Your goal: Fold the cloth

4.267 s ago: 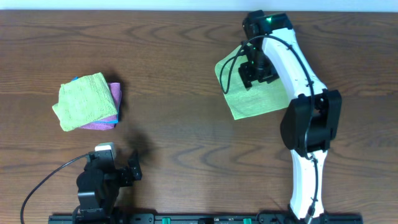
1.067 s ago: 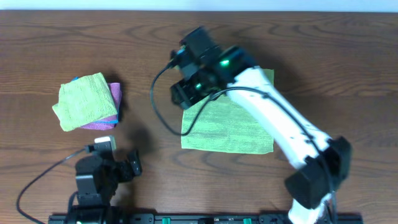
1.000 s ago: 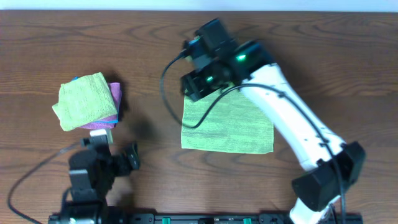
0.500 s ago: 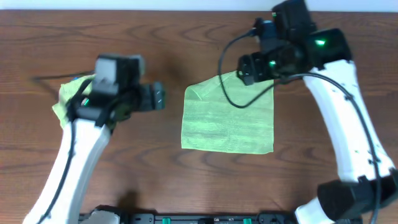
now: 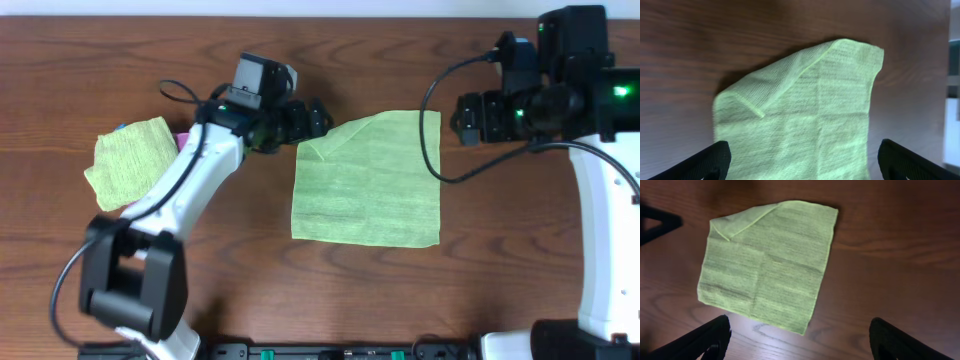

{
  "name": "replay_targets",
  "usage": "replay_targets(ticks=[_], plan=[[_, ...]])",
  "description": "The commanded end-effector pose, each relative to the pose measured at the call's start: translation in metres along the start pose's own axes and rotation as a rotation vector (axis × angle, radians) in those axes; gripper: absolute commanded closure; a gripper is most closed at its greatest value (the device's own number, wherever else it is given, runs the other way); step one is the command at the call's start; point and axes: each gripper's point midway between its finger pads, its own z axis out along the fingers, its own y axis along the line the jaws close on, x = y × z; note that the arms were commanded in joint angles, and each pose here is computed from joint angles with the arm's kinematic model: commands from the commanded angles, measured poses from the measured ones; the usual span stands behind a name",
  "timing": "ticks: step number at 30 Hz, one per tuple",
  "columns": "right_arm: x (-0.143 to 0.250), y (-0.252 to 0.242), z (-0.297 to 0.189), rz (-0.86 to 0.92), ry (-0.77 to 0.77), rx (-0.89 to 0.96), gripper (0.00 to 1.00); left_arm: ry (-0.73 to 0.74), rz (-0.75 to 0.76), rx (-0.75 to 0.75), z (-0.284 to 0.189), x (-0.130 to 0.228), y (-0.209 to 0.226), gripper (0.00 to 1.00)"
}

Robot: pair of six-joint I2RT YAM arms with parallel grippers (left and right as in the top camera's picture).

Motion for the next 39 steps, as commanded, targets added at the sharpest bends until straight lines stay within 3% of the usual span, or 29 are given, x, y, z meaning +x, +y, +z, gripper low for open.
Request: replay_targets(ticks=[1,13,29,31,36,39], plan=[[0.0,-0.006,-0.012,-0.008,-0.034,0.014,0.11,0.072,-0.128,0.074,0.021,0.005,-0.005,0.05],[0.001,-0.007,-0.015,-0.005,-0.036,0.016,0.11,0.188,-0.298,0.096,0.073,0.022,0.019,0.04],[0.001,-0.007,-0.015,-0.004,-0.037,0.015,0.11,0.09,-0.246,0.081,0.089,0.01,0.007,0.04],[0.001,-0.007,-0.015,-0.004,-0.037,0.015,0.11,0.084,-0.247,0.072,0.089,0.01,0.009,0.0],[0.001,-0.007,-0.015,0.0,-0.037,0.015,0.11,0.052,-0.245,0.038,0.09,0.005,0.015,0.31],[0.001,-0.007,-0.015,0.0,-0.037,0.015,0.11,0.036,-0.243,0.027,0.09,0.002,0.017,0.56]])
